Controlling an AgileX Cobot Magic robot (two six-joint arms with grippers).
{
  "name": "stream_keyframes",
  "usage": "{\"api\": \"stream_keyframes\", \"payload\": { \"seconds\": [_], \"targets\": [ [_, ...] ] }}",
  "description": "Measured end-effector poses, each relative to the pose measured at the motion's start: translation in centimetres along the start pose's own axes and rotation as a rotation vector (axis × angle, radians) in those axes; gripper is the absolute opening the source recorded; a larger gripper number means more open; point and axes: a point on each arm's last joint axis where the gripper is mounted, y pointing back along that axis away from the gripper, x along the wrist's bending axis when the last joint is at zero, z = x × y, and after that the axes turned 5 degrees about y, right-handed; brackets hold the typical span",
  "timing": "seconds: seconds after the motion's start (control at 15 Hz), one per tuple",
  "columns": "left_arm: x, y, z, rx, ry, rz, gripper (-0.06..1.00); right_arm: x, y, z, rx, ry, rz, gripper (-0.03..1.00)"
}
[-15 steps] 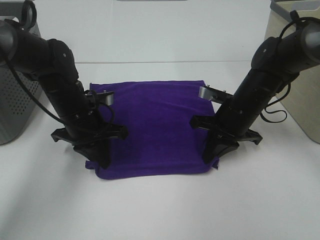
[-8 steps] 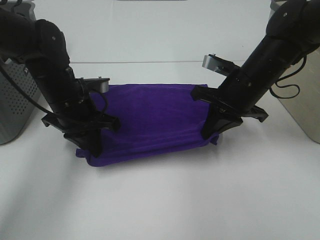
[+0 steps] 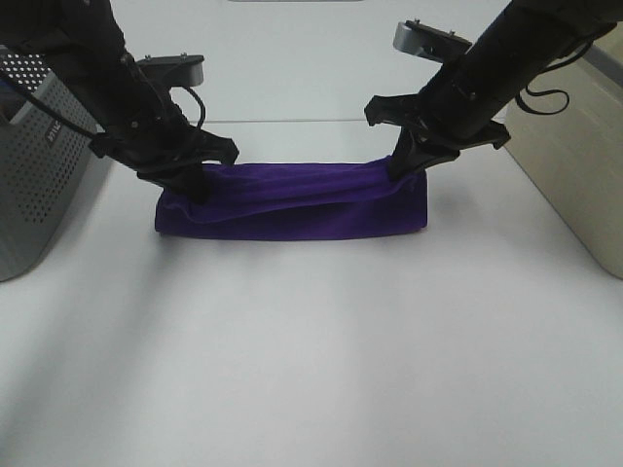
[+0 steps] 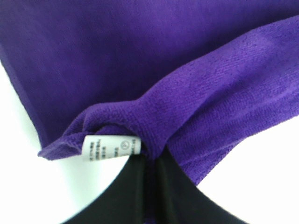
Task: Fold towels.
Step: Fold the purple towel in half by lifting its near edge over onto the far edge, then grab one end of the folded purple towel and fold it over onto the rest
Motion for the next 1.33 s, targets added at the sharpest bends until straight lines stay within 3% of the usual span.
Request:
{"api": "stream_keyframes", "payload": {
  "seconds": [0.53, 0.93, 1.13, 1.33],
  "targets": [
    [1.0, -3.6, 4.7, -0.161, -0.019, 0.025, 0.01, -2.2, -4.7, 4.7, -0.072, 0.069, -0.063, 0.03],
    [1.5, -5.8, 6.2, -0.179, -0.05, 0.047, 0.03, -3.1, -6.2, 5.2, -0.099, 0.077, -0.106, 0.06],
    [2.7, -5.5, 6.6, -0.203, -0.04, 0.067, 0.18, -3.2, -6.2, 5.4, -0.126, 0.083, -0.119, 0.26],
    [4.0, -5.2, 6.8, -0.212, -0.01, 0.073, 0.52, -3.3, -6.2, 5.5, -0.141, 0.073, -0.127, 0.49]
  ]
}}
